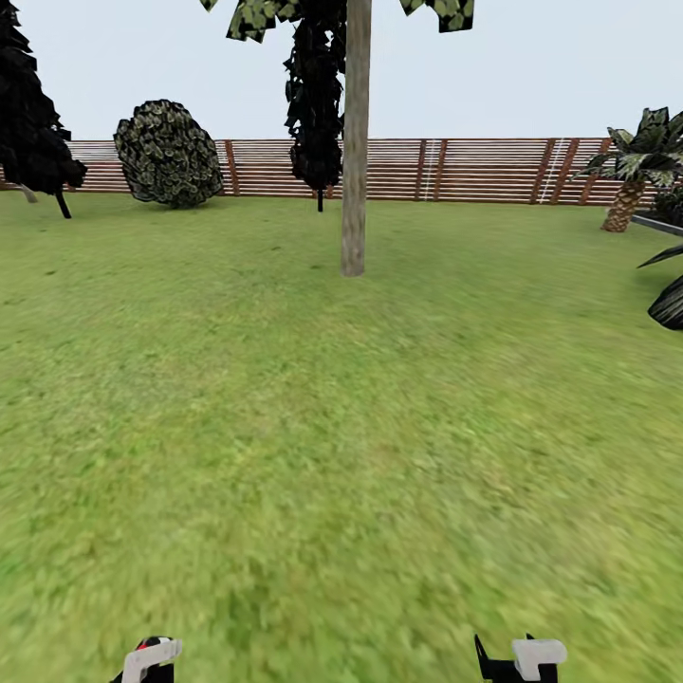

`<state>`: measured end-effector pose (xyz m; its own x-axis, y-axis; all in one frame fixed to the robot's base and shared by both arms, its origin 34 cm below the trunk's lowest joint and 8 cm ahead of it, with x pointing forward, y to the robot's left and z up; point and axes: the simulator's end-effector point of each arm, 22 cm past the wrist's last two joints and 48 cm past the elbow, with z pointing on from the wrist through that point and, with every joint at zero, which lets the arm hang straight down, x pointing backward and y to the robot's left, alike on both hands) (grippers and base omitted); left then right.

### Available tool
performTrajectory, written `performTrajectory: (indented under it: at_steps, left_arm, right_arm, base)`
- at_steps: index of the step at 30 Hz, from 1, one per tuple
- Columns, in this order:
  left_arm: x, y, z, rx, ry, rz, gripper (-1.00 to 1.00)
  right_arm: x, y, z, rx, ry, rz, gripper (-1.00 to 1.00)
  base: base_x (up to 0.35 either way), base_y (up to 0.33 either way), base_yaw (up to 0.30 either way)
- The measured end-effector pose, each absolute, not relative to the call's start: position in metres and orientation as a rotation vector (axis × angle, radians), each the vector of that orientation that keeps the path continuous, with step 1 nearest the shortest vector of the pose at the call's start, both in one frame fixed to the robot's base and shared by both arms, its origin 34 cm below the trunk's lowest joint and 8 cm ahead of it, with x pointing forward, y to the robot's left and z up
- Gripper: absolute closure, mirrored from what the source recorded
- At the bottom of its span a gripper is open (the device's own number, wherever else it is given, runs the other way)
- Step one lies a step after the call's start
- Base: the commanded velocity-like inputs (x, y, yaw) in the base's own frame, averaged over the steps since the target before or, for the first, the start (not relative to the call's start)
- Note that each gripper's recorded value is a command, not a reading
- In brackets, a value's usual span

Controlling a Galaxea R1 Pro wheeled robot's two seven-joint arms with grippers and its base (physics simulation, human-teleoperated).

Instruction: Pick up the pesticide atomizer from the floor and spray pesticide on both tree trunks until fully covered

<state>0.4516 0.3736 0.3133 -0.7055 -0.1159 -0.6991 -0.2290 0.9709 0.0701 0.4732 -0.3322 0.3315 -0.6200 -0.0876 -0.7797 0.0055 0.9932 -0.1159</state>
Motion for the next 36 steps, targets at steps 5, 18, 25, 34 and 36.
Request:
performTrajectory:
  at_steps: [5, 18, 25, 34, 36]
  left_arm:
    - [0.4512, 0.3737, 0.3132, -0.240, 2.359, 0.195, 1.00]
    - [0.4515, 0.3744, 0.3134, -0.240, 2.359, 0.196, 1.00]
    - [0.4514, 0.3741, 0.3133, -0.240, 2.359, 0.195, 1.00]
    - [0.4516, 0.3740, 0.3134, -0.240, 2.359, 0.195, 1.00]
    - [0.4516, 0.3738, 0.3133, -0.240, 2.359, 0.195, 1.00]
  right_arm:
    - [0.4728, -0.3318, 0.3312, -0.057, 2.237, -0.132, -1.00]
    - [0.4727, -0.3316, 0.3311, -0.059, 2.238, -0.132, -1.00]
    - [0.4727, -0.3318, 0.3311, -0.058, 2.238, -0.132, -1.00]
    - [0.4727, -0.3321, 0.3312, -0.059, 2.238, -0.133, -1.00]
    - [0.4728, -0.3319, 0.3312, -0.058, 2.238, -0.132, -1.00]
  base:
    - [0.338, 0.000, 0.000]
    - [0.338, 0.000, 0.000]
    - [0.338, 0.000, 0.000]
    - [0.338, 0.000, 0.000]
    - [0.338, 0.000, 0.000]
